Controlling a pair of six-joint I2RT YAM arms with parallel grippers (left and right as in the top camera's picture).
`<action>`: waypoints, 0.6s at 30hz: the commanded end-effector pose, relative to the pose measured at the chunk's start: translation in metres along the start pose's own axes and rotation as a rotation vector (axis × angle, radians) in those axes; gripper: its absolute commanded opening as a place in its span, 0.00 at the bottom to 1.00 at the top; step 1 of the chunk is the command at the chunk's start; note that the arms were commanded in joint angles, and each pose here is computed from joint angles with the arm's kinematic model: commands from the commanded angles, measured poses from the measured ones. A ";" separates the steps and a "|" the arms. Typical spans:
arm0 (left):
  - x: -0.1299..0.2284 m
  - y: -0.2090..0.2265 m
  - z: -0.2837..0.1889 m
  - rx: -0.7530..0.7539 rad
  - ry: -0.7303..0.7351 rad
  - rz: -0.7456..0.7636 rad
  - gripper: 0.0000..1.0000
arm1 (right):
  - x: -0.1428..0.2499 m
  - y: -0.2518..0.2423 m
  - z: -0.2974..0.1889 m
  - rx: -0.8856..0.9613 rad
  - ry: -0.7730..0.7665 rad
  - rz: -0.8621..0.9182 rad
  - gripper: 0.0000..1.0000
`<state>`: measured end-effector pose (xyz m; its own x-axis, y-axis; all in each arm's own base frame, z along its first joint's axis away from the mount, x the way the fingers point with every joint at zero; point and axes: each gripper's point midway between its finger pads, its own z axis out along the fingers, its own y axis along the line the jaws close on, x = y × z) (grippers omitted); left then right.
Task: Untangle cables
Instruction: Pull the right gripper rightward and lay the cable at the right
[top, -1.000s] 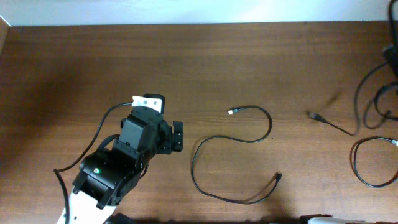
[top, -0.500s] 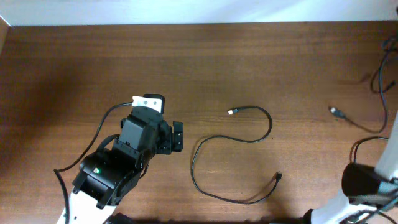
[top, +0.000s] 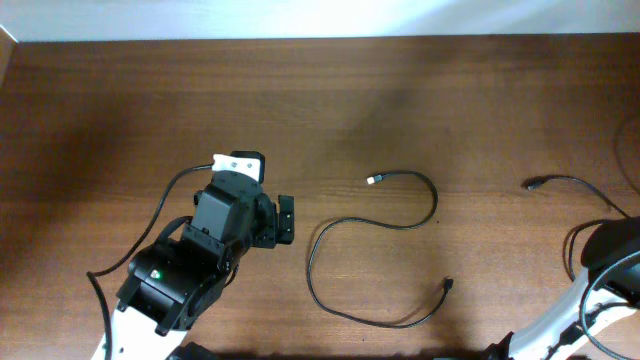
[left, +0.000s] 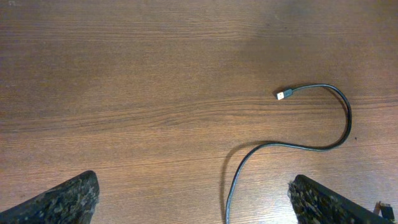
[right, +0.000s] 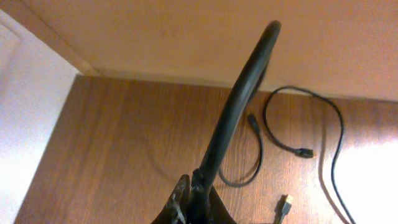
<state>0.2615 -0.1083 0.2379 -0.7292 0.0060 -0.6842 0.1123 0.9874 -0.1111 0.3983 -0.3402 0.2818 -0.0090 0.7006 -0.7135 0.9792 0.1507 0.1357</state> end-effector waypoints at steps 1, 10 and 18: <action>-0.004 0.002 -0.002 -0.011 -0.015 -0.019 0.99 | 0.010 0.006 0.013 -0.021 0.042 -0.018 0.04; -0.004 0.002 -0.002 -0.011 -0.015 -0.019 0.99 | 0.032 0.006 0.029 0.003 0.114 -0.054 0.90; -0.005 0.002 -0.002 -0.010 -0.015 -0.019 0.99 | 0.067 0.013 0.010 -0.136 0.302 -0.315 0.99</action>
<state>0.2615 -0.1083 0.2380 -0.7290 0.0059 -0.6845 0.1124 0.9874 -0.1112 0.4028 -0.3178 0.2265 -0.2277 0.8037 -0.5498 0.9539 0.2975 0.0399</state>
